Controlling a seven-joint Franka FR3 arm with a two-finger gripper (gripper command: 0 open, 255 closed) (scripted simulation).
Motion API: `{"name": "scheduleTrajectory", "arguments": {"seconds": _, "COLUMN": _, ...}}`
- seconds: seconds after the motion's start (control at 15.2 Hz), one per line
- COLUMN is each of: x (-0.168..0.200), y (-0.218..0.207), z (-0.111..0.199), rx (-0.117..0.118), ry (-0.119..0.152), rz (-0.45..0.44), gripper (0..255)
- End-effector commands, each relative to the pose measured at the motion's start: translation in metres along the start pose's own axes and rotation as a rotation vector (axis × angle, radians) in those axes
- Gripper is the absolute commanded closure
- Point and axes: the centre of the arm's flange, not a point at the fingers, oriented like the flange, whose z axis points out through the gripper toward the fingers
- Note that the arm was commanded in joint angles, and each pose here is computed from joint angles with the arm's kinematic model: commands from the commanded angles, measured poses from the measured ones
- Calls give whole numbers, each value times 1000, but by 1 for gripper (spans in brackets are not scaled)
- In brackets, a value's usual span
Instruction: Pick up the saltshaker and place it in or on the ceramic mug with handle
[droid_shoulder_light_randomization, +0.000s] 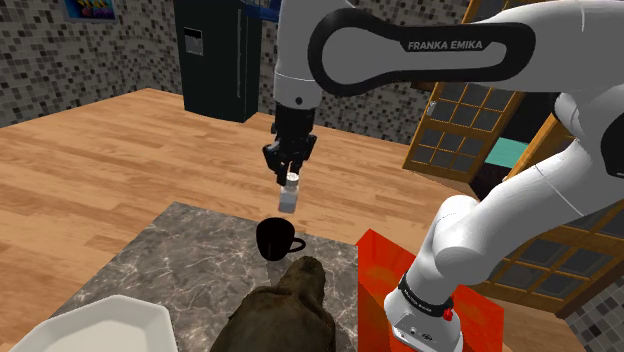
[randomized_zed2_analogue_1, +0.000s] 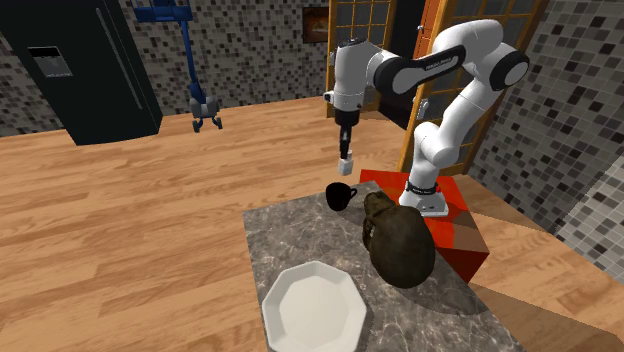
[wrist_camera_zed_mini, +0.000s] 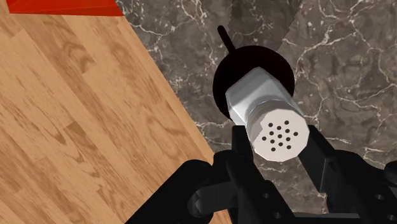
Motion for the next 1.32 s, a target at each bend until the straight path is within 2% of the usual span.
{"name": "scheduleTrajectory", "arguments": {"seconds": 0.0, "x": 1, "y": 0, "z": 11, "rx": 0, "ry": 0, "rz": 0, "gripper": 255}}
{"name": "scheduleTrajectory", "arguments": {"seconds": 0.79, "x": 2, "y": -1, "z": 77, "rx": 0, "ry": 0, "rz": 0, "gripper": 255}}
{"name": "scheduleTrajectory", "arguments": {"seconds": 1.25, "x": 2, "y": -1, "z": 77, "rx": 0, "ry": 0, "rz": 0, "gripper": 255}}
